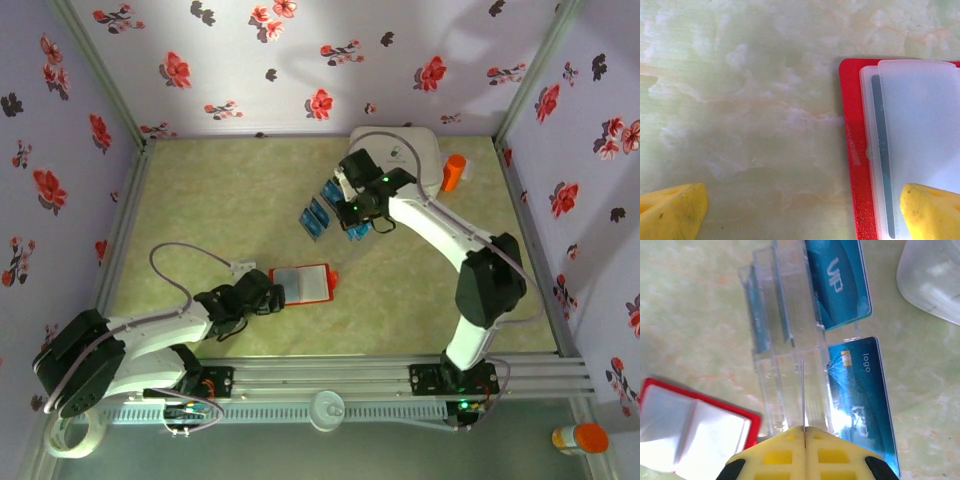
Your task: Put the credit cards into the card holder
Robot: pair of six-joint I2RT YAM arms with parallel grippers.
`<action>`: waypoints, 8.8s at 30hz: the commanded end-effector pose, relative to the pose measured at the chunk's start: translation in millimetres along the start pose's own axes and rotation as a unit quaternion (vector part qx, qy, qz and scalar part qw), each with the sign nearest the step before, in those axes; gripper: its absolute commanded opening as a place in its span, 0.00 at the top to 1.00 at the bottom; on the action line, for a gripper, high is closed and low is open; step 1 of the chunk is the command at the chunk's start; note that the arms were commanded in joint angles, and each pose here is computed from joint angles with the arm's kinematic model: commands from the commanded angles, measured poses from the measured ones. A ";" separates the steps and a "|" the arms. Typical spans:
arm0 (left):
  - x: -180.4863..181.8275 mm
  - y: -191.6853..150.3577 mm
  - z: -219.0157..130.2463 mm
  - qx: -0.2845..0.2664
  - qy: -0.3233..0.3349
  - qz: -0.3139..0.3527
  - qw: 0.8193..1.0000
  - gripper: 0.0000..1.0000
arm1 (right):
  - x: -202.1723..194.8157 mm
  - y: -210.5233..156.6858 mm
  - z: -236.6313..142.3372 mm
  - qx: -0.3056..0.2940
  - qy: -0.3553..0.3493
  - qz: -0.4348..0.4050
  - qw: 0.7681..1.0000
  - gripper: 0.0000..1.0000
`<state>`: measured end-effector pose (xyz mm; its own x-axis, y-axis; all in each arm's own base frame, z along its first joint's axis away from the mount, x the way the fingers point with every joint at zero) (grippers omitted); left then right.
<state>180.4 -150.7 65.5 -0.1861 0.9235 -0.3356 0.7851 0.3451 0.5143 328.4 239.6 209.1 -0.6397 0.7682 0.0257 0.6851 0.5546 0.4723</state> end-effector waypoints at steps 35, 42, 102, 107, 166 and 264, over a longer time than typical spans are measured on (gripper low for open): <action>22.4 -7.6 -4.8 0.014 0.034 0.004 0.999 0.00 | 131.7 -43.0 83.4 -0.023 0.186 0.116 0.975 1.00; 18.4 -2.6 -10.2 0.009 0.027 0.003 1.000 0.00 | 134.4 -51.7 102.1 -0.002 0.184 0.120 0.976 1.00; 12.4 -11.8 7.5 0.035 0.030 0.008 0.999 0.00 | 123.5 -39.4 82.2 -0.009 0.155 0.089 0.984 1.00; 11.2 -10.7 6.6 0.034 0.028 0.008 0.999 0.00 | 123.0 -47.1 93.0 0.007 0.156 0.092 0.983 1.00; 3.7 -8.1 3.6 0.040 0.061 0.048 0.996 0.00 | 89.4 -57.5 62.0 -0.127 0.184 0.209 0.952 1.00; 11.2 -12.3 0.4 0.041 0.064 0.043 0.996 0.00 | 105.9 -111.3 114.5 -0.177 0.280 0.318 0.888 1.00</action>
<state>178.8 -157.2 64.2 -0.1644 0.9543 -0.2494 0.8311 0.2702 0.4861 231.0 296.2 64.9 -0.3079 0.5621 0.7676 0.8693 -0.1618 0.4671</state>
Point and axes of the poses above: each hand's point on the last joint's axis, 136 mm out from that joint toward the fingers, its own z axis out along the fingers, its own x axis along the line the jaws close on, y = z × x, the point moved 5 cm from there along -z, back along the fingers, and after that the axes turned 14 degrees about -z, right-handed, at the moved point
